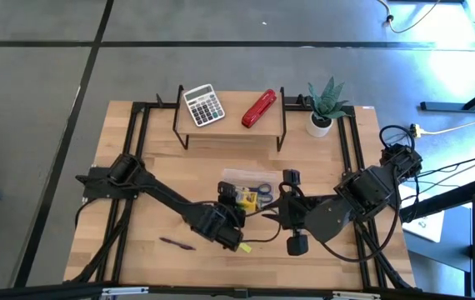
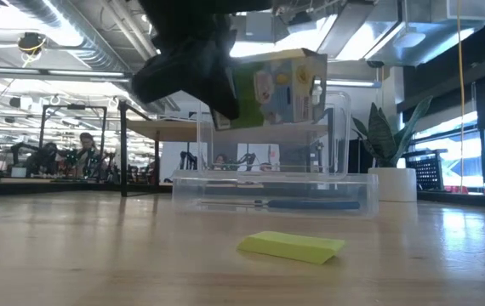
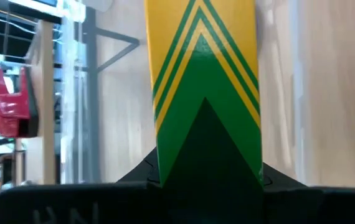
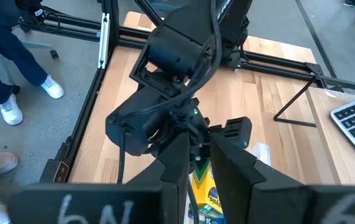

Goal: Pack school essentials
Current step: Put the yellow crayon box into the transparent supply box

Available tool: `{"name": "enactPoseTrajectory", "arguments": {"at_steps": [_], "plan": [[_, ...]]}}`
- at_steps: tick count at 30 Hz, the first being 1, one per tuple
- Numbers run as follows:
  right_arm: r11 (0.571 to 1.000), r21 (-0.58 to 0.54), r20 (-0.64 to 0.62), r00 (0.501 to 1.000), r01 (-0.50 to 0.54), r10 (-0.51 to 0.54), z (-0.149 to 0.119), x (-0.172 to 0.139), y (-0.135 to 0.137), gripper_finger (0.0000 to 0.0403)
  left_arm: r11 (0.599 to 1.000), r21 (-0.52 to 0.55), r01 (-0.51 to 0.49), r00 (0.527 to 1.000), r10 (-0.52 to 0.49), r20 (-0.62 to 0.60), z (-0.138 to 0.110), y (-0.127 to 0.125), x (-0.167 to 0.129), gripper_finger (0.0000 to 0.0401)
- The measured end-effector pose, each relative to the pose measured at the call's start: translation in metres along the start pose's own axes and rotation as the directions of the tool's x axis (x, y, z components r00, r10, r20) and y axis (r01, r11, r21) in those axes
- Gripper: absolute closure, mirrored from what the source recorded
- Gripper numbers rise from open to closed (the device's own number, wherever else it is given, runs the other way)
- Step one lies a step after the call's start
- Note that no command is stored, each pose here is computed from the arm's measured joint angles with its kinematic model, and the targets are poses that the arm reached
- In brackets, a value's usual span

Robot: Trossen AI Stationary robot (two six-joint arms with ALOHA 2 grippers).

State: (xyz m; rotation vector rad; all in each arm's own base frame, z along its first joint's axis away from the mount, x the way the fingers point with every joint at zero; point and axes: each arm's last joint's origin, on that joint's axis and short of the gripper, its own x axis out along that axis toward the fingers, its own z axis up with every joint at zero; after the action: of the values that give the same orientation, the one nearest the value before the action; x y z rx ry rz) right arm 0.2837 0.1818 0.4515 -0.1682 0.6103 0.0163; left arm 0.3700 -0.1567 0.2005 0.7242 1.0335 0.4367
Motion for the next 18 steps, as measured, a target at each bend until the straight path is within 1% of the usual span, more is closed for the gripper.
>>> {"name": "enactPoseTrajectory", "arguments": {"at_steps": [7, 13, 18], "plan": [[1.000, 0.000, 0.000, 1.000, -0.001, 0.001, 0.000, 0.000, 0.000, 0.0334, 1.000, 0.015, -0.022, 1.000, 0.022, -0.005, -0.001, -0.002, 0.001, 0.0321], [1.000, 0.000, 0.000, 1.000, -0.001, 0.001, 0.000, 0.000, 0.000, 0.0334, 0.990, 0.060, -0.130, 0.991, 0.131, -0.013, -0.002, -0.015, 0.013, 0.0321], [1.000, 0.001, 0.001, 1.000, -0.001, 0.001, 0.000, 0.000, 0.000, 0.0334, 0.987, 0.074, -0.142, 0.989, 0.144, -0.022, -0.003, -0.019, 0.018, 0.0321]]}}
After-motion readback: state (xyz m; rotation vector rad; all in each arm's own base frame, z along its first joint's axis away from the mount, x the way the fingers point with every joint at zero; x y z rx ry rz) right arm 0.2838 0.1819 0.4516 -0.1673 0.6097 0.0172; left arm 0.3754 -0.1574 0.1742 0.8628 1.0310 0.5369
